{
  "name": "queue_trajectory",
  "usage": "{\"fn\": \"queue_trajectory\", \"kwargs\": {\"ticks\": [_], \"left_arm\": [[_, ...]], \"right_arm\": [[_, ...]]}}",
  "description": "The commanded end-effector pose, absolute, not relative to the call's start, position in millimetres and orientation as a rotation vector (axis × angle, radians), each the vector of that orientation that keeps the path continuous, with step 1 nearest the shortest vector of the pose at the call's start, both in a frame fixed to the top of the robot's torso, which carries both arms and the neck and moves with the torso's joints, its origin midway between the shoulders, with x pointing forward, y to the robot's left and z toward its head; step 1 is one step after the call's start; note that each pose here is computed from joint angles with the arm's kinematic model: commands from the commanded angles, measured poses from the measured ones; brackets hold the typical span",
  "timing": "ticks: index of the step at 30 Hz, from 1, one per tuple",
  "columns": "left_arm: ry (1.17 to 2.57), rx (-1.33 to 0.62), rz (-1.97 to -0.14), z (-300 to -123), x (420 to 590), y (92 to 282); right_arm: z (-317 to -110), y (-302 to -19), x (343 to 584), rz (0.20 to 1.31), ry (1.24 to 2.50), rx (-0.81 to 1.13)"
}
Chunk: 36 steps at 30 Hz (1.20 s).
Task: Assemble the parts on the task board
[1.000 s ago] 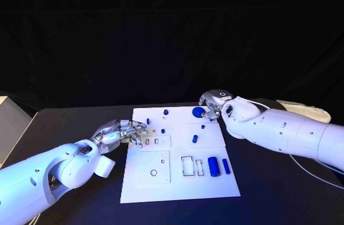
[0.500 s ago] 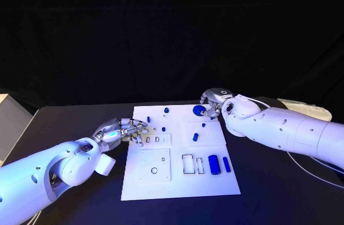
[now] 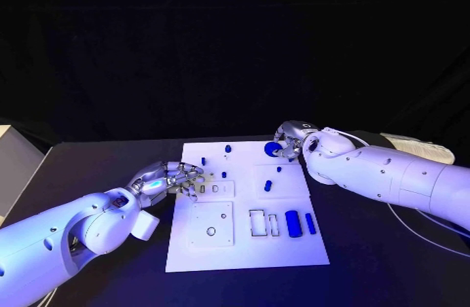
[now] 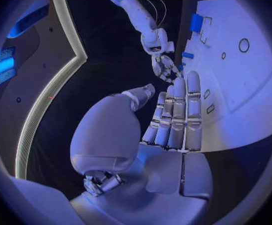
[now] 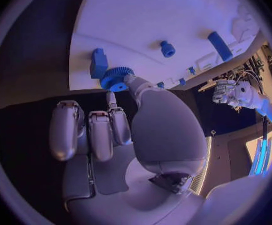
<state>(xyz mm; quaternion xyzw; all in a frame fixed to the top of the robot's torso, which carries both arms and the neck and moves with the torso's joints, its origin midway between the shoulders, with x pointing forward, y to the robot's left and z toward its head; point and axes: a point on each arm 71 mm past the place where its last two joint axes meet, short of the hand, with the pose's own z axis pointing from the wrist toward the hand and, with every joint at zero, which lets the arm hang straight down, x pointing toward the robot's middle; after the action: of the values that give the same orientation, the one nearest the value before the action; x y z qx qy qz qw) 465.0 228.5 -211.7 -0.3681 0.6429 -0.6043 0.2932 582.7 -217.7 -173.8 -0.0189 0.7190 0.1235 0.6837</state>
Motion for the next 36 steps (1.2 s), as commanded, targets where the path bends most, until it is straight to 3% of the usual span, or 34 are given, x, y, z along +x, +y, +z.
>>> {"fn": "queue_trajectory", "kwargs": {"ticks": [1,23,36], "left_arm": [[1.723,-0.959,-1.636,-210.2,462.6,224.3],[1.723,-0.952,-1.641,-209.3,461.0,223.1],[1.723,-0.954,-1.641,-210.5,460.9,223.5]], "right_arm": [[-177.5,-216.5,582.7,0.301,1.661,-0.029],[-177.2,-216.8,583.6,0.309,1.669,-0.027],[-167.5,-208.3,578.6,0.302,1.544,-0.085]]}}
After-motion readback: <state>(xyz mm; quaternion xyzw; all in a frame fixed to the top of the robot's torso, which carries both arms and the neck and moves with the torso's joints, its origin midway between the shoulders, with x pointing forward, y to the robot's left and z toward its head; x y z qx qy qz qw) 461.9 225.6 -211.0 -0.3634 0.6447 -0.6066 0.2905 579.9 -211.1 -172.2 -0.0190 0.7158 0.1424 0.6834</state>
